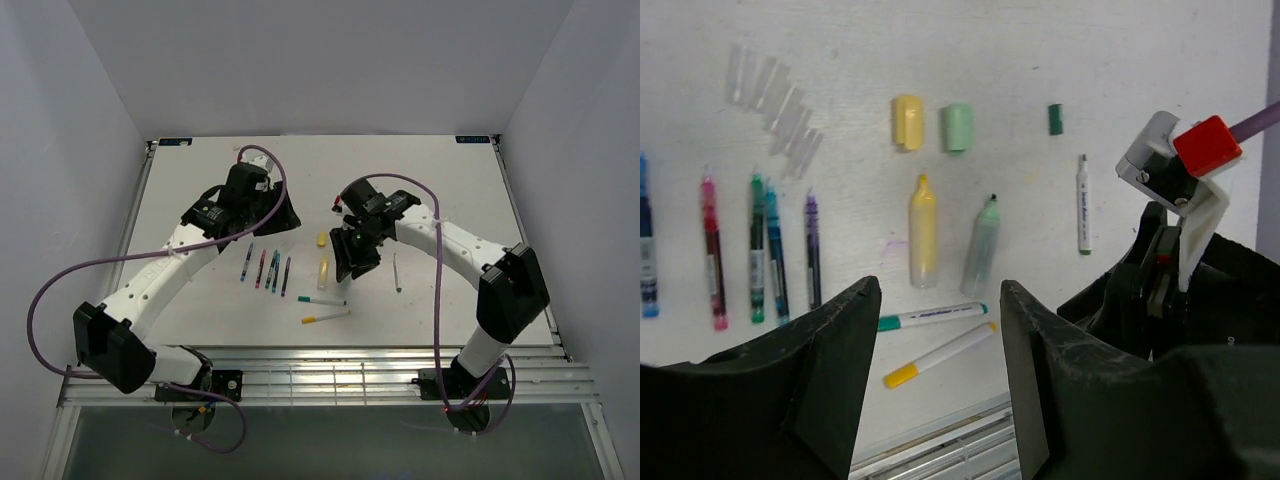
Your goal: Open the pen caps
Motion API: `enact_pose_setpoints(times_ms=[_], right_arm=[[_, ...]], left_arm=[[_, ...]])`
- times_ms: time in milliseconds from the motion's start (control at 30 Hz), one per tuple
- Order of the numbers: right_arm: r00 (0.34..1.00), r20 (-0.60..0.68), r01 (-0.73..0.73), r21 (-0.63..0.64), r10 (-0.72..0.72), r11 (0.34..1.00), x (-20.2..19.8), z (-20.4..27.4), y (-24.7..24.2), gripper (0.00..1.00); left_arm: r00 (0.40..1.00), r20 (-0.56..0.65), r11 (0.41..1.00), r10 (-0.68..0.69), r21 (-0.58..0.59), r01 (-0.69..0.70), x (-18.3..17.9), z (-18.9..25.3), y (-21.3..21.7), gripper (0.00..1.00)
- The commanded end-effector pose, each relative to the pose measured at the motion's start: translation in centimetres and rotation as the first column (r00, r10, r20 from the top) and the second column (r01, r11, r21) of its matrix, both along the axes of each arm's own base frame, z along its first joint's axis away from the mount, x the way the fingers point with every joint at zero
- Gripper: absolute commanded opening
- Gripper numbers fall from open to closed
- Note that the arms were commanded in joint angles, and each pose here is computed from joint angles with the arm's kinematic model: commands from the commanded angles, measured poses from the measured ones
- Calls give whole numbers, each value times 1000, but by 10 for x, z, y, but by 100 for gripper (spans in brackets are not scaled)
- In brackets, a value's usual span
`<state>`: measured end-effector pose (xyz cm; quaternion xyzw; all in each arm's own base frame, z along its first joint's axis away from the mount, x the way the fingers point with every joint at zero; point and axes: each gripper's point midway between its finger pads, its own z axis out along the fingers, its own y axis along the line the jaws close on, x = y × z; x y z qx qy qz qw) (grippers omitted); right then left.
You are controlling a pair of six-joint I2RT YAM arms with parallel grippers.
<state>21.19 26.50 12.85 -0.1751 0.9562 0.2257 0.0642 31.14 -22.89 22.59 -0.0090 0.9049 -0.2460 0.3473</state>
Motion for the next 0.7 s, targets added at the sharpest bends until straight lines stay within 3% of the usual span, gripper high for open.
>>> enact_pose_setpoints(times_ms=[0, 200, 367, 667], right_arm=[[986, 75, -149, 20, 147, 989, 9, 0, 33, 51], [936, 147, -309, -94, 321, 946, 18, -22, 67, 49], [921, 139, -344, -143, 363, 928, 19, -48, 75, 43], [876, 167, -415, -215, 452, 884, 11, -84, 57, 43]], left_arm=[[990, -10, 989, 139, 60, -138, -20, 10, 46, 62], [961, 38, 956, 274, 97, -277, -32, 28, 84, 74], [960, -20, 955, 278, 113, -274, -49, 19, 92, 74], [965, -34, 961, 261, 101, -256, -67, 17, 98, 74]])
